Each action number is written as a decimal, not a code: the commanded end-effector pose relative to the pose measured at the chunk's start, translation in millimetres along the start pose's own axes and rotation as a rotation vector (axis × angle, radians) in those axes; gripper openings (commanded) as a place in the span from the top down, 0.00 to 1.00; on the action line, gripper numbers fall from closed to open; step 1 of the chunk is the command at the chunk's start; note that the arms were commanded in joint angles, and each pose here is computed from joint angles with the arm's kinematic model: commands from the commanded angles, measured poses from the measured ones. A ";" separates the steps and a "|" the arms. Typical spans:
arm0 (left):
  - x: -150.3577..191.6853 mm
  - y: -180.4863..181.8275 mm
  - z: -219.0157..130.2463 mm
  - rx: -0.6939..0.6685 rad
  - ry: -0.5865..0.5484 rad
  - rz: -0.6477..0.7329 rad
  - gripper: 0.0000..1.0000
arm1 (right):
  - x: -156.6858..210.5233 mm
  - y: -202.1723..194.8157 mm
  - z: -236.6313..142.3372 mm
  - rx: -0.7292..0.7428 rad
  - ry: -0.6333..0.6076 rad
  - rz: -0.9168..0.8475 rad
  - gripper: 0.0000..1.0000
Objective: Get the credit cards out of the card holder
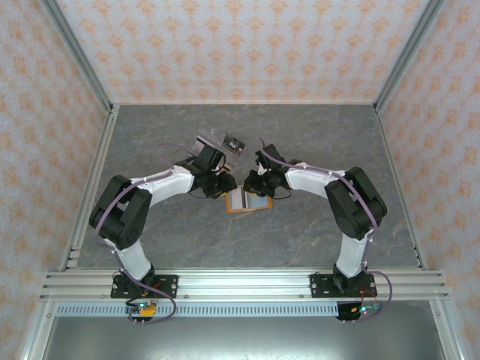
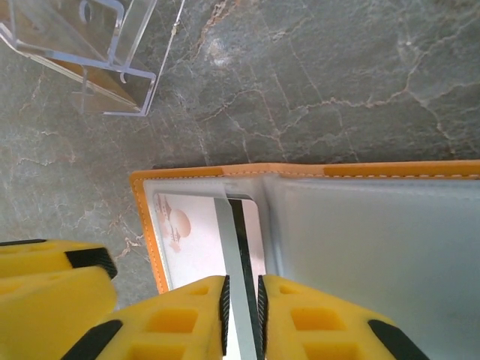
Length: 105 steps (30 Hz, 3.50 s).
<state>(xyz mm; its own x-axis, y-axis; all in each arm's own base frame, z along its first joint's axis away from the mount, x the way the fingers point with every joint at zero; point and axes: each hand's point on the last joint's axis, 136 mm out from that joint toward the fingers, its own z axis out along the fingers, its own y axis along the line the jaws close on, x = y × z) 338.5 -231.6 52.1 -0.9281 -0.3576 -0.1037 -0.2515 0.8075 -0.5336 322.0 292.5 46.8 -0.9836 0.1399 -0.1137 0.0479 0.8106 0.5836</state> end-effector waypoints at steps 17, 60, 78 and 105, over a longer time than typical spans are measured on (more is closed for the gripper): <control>2.5 11.8 19.8 -0.059 0.043 -0.021 0.80 | -1.2 -11.9 8.6 0.028 0.032 0.034 0.82; 1.1 13.2 13.1 -0.079 0.034 0.024 0.86 | -16.4 -6.6 -8.7 -0.139 -0.052 0.060 1.00; -5.7 -13.5 -9.8 0.012 -0.019 0.077 0.83 | -14.0 -19.8 -5.8 -0.076 -0.041 0.035 1.00; 17.3 27.8 34.2 -0.101 0.084 0.015 0.91 | -0.9 -21.5 9.4 -0.093 0.052 0.017 0.74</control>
<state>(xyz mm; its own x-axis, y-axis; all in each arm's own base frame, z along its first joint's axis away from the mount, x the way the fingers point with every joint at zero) 337.7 -241.1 28.3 -0.9494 -0.3053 -0.0730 -0.2276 0.8296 -0.5098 326.5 277.7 33.3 -0.9847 0.1500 -0.0889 0.0538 0.7462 0.6635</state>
